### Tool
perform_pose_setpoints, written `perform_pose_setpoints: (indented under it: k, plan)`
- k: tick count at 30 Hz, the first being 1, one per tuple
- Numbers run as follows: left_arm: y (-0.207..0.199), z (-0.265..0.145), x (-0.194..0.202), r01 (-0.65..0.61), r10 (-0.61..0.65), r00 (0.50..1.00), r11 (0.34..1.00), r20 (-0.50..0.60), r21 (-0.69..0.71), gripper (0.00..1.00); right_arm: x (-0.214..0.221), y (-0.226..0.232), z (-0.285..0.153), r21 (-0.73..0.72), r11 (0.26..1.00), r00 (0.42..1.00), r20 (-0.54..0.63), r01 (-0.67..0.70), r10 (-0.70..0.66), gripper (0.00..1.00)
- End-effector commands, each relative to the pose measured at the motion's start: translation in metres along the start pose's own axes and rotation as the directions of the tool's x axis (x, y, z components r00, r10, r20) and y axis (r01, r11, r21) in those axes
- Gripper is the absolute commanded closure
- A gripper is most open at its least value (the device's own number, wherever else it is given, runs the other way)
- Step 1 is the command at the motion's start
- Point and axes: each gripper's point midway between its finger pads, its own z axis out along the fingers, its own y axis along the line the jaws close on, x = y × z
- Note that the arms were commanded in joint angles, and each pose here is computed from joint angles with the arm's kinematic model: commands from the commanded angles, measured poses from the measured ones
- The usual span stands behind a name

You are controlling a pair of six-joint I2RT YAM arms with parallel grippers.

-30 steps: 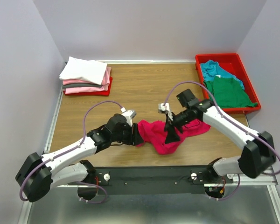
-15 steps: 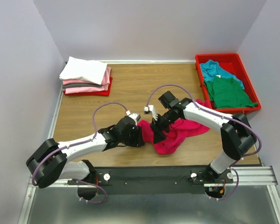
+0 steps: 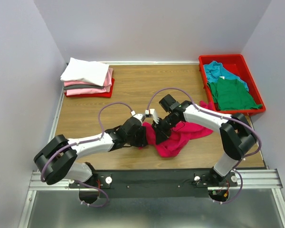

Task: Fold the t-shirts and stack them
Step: Flatten the tshirt out

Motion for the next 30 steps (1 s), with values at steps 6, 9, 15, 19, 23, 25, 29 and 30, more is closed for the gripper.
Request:
perform_pose_setpoints:
  k: [6,9,15,19,23,25,29,30]
  plan:
    - [-0.009,0.011,-0.011,-0.059,0.058,0.998,0.998,0.024,0.014,0.88,-0.004,-0.004,-0.003,0.050,0.999,1.000,-0.008,0.021,-0.020,0.96]
    - [-0.011,0.004,-0.020,-0.067,0.066,0.996,0.998,0.054,0.006,1.00,-0.007,-0.012,-0.015,0.121,0.991,0.998,-0.037,0.053,-0.049,1.00]
    - [0.018,-0.052,-0.125,-0.032,0.097,0.946,0.977,0.310,-0.209,1.00,-0.051,-0.067,-0.094,0.512,0.822,0.967,-0.180,0.248,-0.180,1.00]
    - [0.045,-0.126,-0.234,0.026,0.138,0.840,0.955,0.525,-0.294,1.00,-0.114,-0.116,-0.204,0.783,0.548,0.953,-0.197,0.295,-0.232,1.00]
    - [0.031,-0.223,-0.344,0.010,0.266,0.678,0.929,0.686,-0.370,1.00,-0.190,-0.128,-0.332,0.939,0.234,0.933,-0.174,0.253,-0.314,1.00]
    - [-0.004,-0.295,-0.391,0.003,0.300,0.546,0.933,0.782,-0.359,1.00,-0.233,-0.105,-0.389,0.978,0.096,0.901,-0.132,0.187,-0.412,1.00]
    - [-0.048,-0.398,-0.422,-0.014,0.338,0.344,0.935,0.876,-0.356,1.00,-0.268,-0.046,-0.454,0.992,-0.055,0.812,-0.126,0.116,-0.571,1.00]
    - [-0.054,-0.415,-0.420,-0.020,0.342,0.313,0.935,0.886,-0.354,1.00,-0.269,-0.036,-0.464,0.992,-0.078,0.800,-0.129,0.103,-0.587,1.00]
